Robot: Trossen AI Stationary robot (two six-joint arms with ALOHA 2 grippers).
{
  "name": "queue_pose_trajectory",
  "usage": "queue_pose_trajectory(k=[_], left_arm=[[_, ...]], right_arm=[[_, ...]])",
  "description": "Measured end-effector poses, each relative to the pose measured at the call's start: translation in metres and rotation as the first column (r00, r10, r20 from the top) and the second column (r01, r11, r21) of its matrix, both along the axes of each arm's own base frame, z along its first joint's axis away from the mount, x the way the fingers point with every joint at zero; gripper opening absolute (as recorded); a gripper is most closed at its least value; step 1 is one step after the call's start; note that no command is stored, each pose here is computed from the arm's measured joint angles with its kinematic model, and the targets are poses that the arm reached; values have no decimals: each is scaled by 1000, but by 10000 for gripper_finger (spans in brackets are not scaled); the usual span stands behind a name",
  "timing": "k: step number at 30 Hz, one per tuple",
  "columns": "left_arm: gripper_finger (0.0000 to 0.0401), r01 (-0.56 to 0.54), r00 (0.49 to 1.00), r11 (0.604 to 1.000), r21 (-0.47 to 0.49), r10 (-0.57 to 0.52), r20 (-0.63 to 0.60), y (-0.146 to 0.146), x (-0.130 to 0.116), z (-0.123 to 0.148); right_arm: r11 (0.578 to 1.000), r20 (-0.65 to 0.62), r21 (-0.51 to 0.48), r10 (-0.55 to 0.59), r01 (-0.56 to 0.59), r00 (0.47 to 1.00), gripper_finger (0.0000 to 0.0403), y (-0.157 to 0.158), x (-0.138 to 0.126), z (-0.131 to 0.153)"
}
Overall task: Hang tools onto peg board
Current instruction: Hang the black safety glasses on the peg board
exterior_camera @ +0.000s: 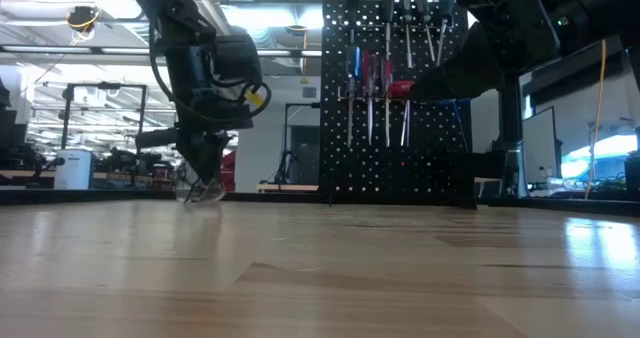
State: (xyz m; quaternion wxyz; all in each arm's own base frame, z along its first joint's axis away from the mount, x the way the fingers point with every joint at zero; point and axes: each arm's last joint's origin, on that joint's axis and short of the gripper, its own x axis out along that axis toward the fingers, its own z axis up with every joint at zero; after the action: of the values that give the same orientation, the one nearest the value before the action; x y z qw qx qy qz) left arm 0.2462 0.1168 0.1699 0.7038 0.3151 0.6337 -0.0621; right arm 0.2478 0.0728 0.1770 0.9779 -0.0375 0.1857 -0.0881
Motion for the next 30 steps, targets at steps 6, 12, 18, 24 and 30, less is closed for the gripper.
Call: queue_pose_trajectory(k=[6, 12, 18, 24, 30], left_arm=[[11, 9, 1000, 1000, 6, -9, 28, -9, 4, 9], [6, -8, 978, 999, 35, 0, 207, -27, 7, 49], [6, -50, 871, 999, 15, 37, 490, -51, -1, 100], [8, -70, 744, 996, -60, 92, 662, -64, -14, 129], [5, 31, 581, 982, -184, 132, 803, -76, -15, 151]], right_arm=[[1000, 1, 0, 0, 0, 1000, 156, 0, 0, 0], [1000, 10, 10, 1, -1, 1000, 156, 0, 0, 1], [998, 45, 58, 25, -27, 999, 156, 2, 2, 4], [997, 135, 79, 8, -19, 991, 156, -1, 6, 12], [994, 209, 112, -36, 13, 977, 156, -10, 10, 19]])
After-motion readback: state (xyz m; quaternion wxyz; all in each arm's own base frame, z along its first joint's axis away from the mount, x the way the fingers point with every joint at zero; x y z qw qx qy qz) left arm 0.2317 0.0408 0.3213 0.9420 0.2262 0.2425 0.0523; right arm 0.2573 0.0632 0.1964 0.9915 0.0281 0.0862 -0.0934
